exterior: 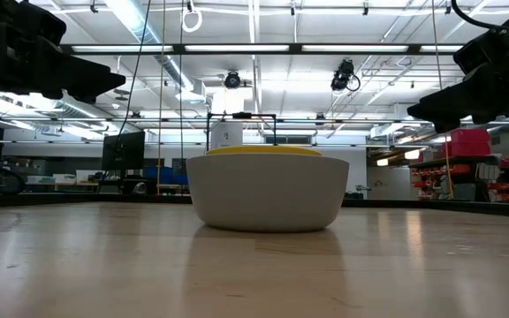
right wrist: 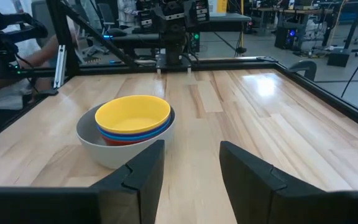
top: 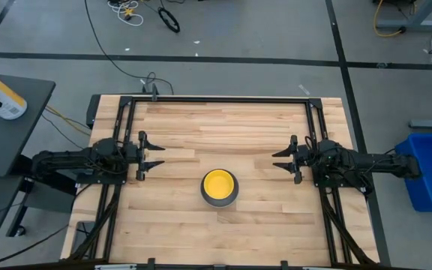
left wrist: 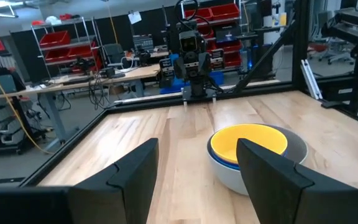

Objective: Nest bowls inside each other
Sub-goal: Return to Home Position

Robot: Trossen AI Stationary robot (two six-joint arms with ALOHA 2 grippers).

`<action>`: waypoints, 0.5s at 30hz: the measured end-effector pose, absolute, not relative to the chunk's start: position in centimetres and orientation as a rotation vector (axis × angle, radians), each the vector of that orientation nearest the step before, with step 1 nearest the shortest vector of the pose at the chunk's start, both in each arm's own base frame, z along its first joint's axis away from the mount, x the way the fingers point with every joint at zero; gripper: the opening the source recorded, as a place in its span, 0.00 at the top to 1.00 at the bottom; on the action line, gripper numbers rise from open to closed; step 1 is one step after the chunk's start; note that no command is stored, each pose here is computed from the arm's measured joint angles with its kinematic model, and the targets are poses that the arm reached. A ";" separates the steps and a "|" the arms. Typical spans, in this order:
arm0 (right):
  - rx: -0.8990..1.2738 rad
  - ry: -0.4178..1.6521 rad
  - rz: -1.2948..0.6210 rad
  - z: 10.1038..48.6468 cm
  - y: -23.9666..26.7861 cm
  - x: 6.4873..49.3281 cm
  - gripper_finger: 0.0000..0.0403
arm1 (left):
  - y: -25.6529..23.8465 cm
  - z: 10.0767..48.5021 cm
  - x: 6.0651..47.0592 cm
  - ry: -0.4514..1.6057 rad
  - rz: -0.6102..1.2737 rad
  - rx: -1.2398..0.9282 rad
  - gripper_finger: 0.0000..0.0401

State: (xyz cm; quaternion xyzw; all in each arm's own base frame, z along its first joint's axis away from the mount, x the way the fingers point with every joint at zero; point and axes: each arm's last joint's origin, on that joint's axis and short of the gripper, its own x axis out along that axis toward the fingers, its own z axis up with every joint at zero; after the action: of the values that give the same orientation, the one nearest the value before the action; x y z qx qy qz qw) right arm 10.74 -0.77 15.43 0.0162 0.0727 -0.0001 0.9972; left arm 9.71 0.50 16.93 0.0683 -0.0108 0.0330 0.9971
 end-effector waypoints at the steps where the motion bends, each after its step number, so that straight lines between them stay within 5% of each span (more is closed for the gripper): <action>1: 0.032 0.146 0.000 15.4 -0.8 10.7 0.59 | 0.5 16.9 9.7 -0.022 0.066 0.139 0.44; 15: 0.032 0.146 0.000 15.4 -0.8 10.7 0.60 | 0.5 16.9 9.7 -0.022 0.066 0.137 0.44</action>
State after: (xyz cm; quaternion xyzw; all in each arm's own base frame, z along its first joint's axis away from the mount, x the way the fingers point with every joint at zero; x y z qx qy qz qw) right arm 10.74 -0.77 15.43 0.0162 0.0727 -0.0001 0.9972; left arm 9.71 0.50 16.93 0.0683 -0.0110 0.0329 0.9971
